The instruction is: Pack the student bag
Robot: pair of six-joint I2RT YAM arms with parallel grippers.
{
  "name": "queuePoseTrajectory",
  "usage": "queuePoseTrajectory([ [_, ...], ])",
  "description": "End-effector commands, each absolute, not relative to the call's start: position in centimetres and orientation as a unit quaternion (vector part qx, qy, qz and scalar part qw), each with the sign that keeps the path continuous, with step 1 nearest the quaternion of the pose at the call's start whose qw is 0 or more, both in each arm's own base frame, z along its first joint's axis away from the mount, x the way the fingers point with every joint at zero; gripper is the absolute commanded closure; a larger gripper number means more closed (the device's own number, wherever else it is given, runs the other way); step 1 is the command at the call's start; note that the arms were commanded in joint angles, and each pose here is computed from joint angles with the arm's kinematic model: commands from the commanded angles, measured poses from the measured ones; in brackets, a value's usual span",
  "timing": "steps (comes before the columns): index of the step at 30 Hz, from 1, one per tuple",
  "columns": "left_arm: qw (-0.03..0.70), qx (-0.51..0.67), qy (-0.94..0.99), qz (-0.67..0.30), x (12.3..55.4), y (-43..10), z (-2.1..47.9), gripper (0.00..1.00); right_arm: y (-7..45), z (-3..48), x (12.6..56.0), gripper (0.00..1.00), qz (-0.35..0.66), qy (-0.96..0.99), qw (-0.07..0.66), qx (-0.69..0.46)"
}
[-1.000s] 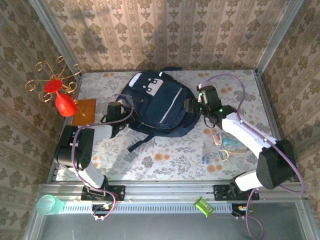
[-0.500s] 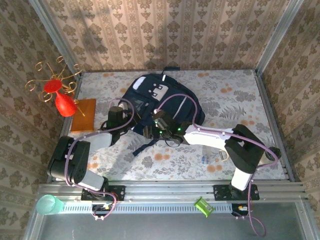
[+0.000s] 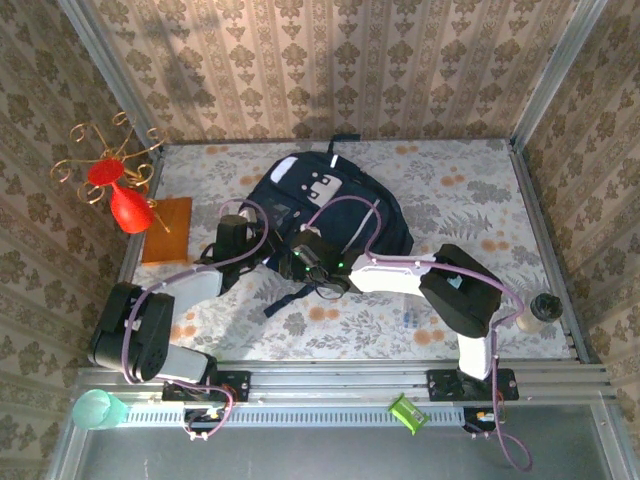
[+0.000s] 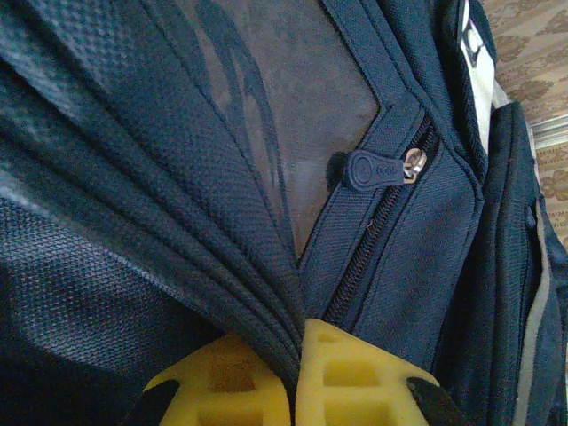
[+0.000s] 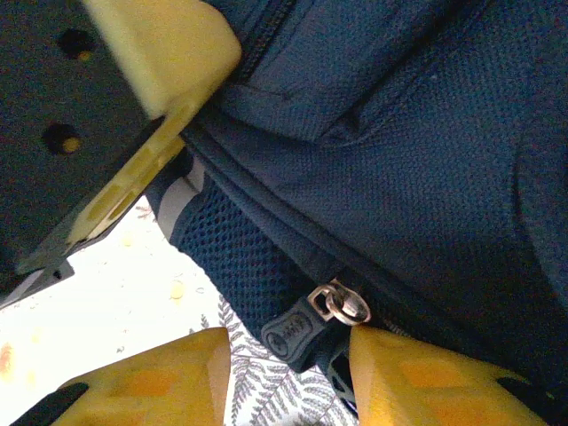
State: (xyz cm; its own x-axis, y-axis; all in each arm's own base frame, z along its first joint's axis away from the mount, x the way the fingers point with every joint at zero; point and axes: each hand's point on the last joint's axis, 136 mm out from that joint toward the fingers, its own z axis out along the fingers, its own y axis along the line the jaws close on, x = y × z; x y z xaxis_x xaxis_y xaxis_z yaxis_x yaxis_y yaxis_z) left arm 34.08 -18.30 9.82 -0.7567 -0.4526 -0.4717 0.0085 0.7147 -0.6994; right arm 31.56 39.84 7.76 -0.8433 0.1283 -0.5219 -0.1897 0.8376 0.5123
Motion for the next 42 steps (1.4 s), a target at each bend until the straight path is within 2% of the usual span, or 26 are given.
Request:
queuePoseTrajectory([
  [1, 0.313, -0.101, 0.866, -0.377, 32.6, -19.5, 10.6, 1.00, 39.1, 6.8, 33.7, 0.59, 0.252, 0.915, 0.312, 0.027],
  [5, 0.317, -0.102, 0.867, -0.371, 32.5, -19.4, 10.8, 1.00, 39.1, 6.7, 33.9, 0.64, 0.226, 0.916, 0.331, 0.030],
  [15, 0.328, -0.114, 0.866, -0.359, 31.5, -18.7, 11.0, 1.00, 36.4, 5.3, 35.2, 0.67, 0.109, 0.923, 0.368, 0.014],
  [20, 0.332, -0.125, 0.873, -0.333, 31.1, -17.6, 9.7, 1.00, 34.7, 5.4, 35.0, 0.74, 0.084, 0.926, 0.369, 0.007],
  [31, 0.339, -0.126, 0.882, -0.303, 31.3, -16.7, 8.4, 1.00, 33.1, 5.6, 32.8, 0.91, 0.095, 0.932, 0.349, -0.002],
  [35, 0.342, -0.125, 0.883, -0.294, 31.4, -16.5, 8.2, 1.00, 33.2, 5.4, 32.3, 1.00, 0.114, 0.935, 0.335, 0.000],
  [42, 0.352, -0.141, 0.883, -0.277, 32.4, -14.5, 8.3, 1.00, 30.2, 5.2, 30.5, 1.00, 0.118, 0.945, 0.304, 0.003],
])
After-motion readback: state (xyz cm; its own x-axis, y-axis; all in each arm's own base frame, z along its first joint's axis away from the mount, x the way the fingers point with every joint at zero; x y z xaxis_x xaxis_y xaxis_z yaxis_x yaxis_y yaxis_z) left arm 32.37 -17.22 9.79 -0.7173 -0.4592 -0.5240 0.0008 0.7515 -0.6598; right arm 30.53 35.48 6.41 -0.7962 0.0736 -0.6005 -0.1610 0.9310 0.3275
